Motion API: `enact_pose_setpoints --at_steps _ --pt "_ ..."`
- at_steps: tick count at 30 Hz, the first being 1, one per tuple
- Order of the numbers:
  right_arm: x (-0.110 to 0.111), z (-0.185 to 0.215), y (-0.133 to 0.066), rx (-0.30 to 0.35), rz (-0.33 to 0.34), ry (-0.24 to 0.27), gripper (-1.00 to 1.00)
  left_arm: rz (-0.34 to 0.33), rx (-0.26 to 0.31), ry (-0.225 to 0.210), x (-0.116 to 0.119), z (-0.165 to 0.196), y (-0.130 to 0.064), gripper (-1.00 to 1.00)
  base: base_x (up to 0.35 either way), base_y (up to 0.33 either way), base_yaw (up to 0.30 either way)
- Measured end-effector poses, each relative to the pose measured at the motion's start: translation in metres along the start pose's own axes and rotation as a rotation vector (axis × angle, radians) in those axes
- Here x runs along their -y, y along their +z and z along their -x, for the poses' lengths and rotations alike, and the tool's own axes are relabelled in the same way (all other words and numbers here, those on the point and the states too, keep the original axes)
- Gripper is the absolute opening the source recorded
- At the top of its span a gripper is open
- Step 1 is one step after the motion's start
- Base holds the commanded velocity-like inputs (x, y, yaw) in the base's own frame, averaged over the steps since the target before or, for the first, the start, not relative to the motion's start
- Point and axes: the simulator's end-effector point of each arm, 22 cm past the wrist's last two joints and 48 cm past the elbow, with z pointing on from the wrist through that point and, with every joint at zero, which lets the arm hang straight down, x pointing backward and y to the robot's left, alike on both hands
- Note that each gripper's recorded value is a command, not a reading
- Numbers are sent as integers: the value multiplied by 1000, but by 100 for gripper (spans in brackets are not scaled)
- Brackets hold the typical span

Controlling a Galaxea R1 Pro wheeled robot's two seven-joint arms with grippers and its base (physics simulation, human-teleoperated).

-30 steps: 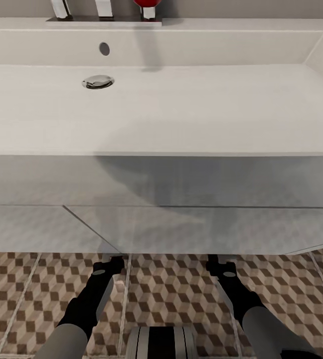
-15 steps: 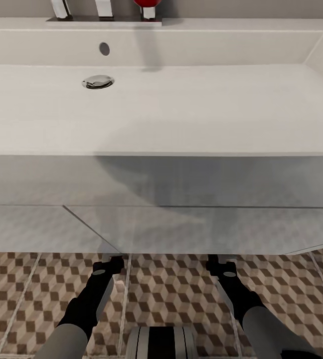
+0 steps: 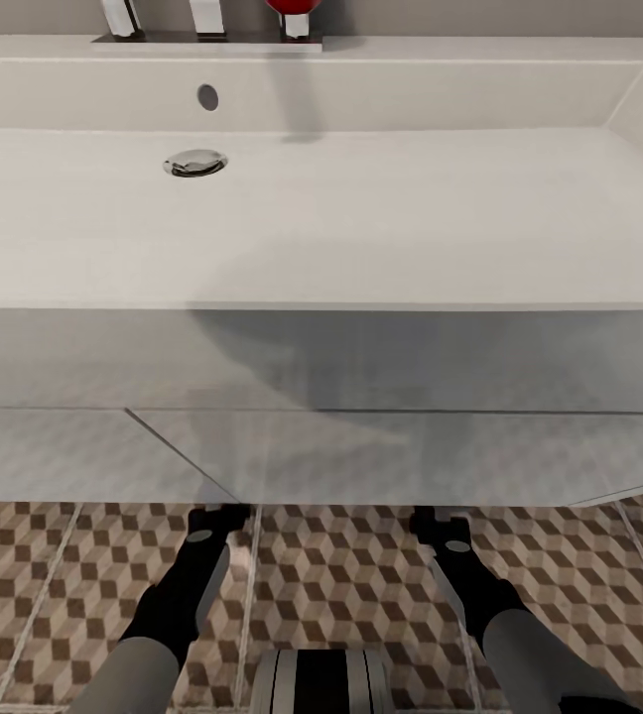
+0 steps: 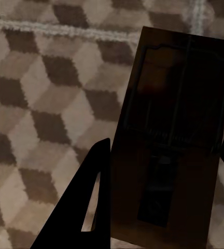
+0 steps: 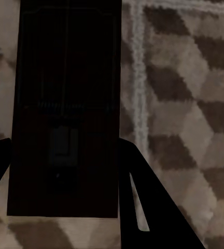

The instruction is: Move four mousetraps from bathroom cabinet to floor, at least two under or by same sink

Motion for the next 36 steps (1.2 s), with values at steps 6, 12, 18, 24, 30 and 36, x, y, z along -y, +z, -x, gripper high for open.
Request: enact_pose_setpoints --at_steps 6,12,18,24,30,36 --pt "0 2 0 10 0 2 -100 -2 28 -7 1 7 1 -100 0 0 0" --pt "0 2 0 11 0 3 -100 -3 32 -10 2 8 1 -100 0 0 0" --pt "1 2 0 10 -1 3 -100 -4 31 -10 2 8 1 -100 0 0 0" --pt "0 -2 0 1 0 3 -100 -10 13 -3 7 8 7 -100 0 0 0" --pt "1 -5 0 -4 -1 4 -100 -21 -18 13 16 3 19 -100 0 0 0" --pt "1 -4 0 7 -1 6 -100 -27 -5 13 21 5 24 -100 0 0 0"
